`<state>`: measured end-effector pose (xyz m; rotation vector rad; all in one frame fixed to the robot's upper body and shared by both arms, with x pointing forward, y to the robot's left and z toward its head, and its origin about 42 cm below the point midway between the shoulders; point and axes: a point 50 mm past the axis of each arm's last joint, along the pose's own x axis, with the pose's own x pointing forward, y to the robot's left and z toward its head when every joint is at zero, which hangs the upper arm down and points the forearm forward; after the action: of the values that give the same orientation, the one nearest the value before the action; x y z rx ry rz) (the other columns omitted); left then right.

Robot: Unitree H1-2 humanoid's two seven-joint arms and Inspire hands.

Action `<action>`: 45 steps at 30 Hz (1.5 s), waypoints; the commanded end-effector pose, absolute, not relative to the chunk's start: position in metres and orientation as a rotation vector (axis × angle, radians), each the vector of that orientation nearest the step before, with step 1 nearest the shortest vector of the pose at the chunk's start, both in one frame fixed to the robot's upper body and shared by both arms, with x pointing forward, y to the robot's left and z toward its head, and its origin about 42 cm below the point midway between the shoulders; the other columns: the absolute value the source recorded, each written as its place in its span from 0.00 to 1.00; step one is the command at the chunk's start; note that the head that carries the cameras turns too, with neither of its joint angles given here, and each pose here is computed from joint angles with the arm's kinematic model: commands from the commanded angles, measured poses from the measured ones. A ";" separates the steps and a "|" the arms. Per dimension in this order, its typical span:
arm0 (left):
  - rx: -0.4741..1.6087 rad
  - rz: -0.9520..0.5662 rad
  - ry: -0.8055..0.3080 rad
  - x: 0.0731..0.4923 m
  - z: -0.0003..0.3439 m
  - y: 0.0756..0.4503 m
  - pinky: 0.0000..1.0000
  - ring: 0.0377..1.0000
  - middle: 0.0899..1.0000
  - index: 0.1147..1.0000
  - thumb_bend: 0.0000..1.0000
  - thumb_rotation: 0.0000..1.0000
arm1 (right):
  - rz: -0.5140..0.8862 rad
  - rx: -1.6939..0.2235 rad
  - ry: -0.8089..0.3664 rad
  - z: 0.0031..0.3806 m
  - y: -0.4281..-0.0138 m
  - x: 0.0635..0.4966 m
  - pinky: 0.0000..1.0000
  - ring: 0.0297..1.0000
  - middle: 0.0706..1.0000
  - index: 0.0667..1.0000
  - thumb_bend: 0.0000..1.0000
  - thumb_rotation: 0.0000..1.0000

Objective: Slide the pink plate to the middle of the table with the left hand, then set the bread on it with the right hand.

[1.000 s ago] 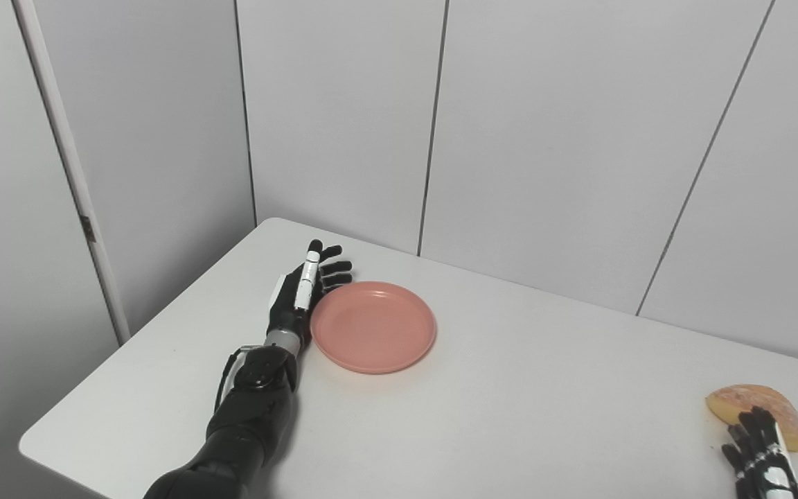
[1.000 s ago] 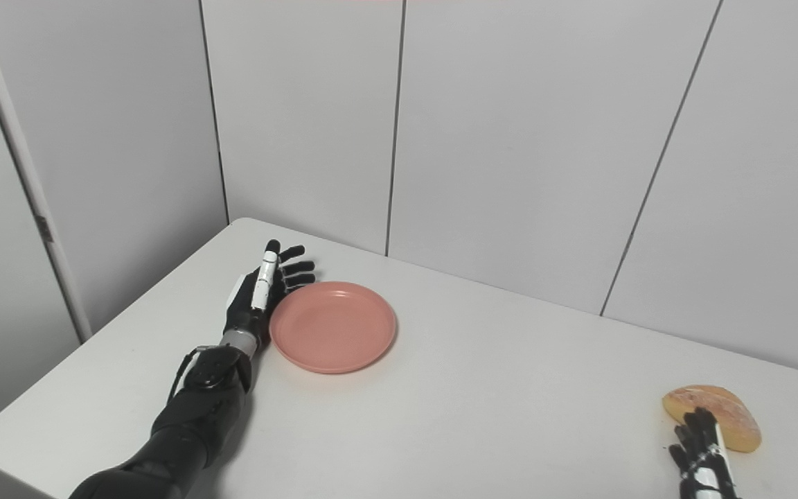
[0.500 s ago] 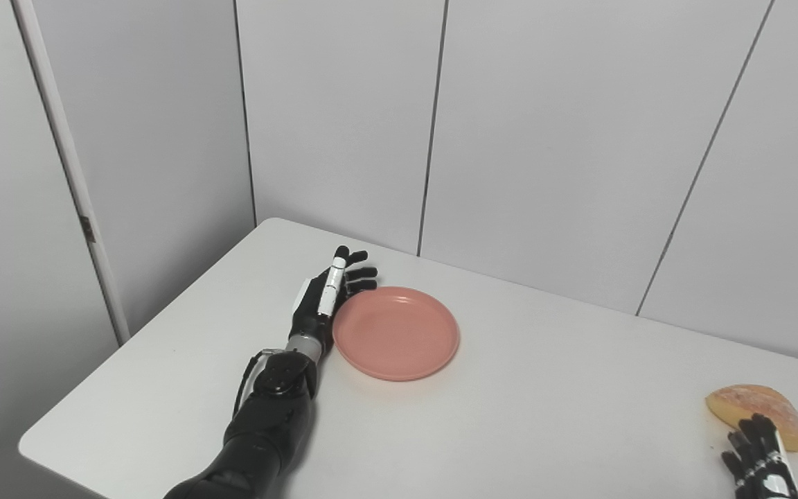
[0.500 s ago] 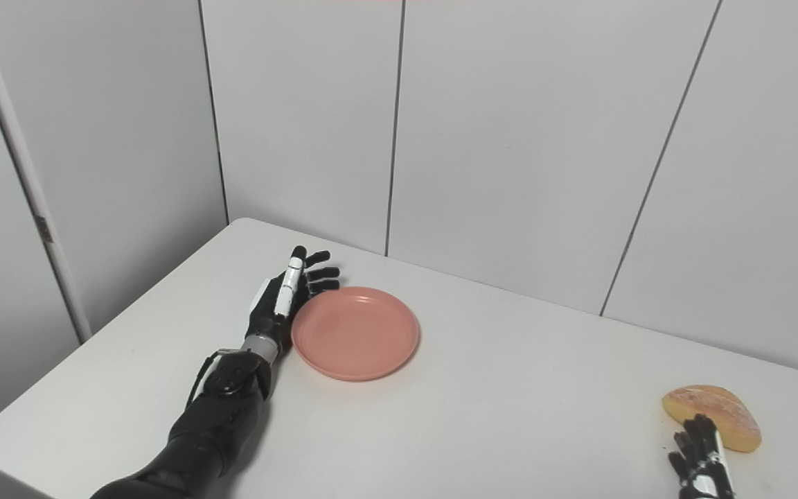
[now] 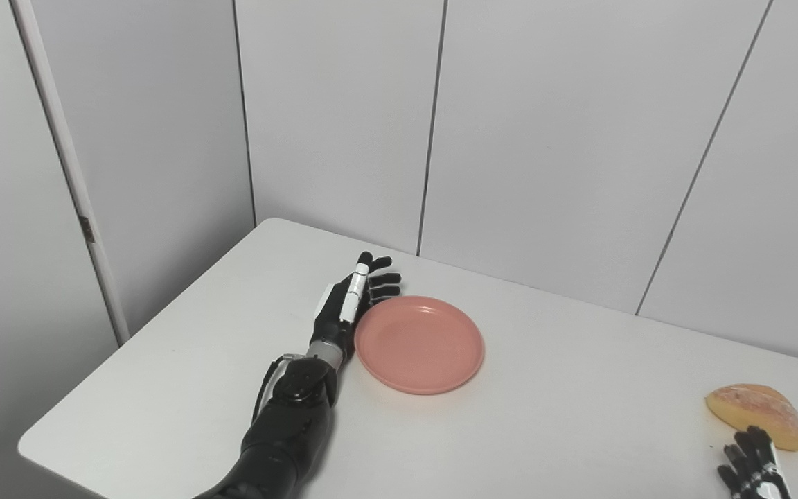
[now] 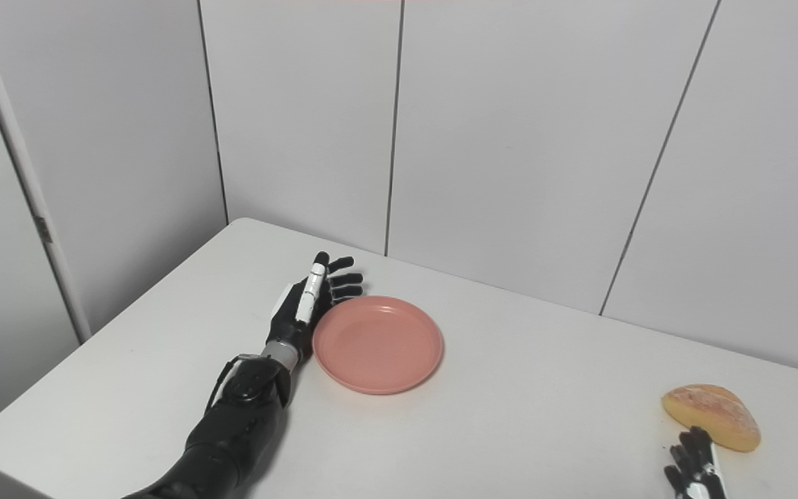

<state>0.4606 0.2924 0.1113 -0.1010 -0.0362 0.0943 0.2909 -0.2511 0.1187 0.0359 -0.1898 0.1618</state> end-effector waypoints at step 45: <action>-0.082 -0.119 -0.016 0.457 0.133 0.238 0.75 0.75 0.75 0.79 0.73 1.00 | 0.128 0.025 -0.201 0.128 -0.227 0.296 1.00 0.97 0.97 0.99 0.56 0.86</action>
<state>0.4492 0.2438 0.1173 -0.0877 0.0162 -0.0915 0.2926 -0.2332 0.1184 0.0145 -0.1634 0.1267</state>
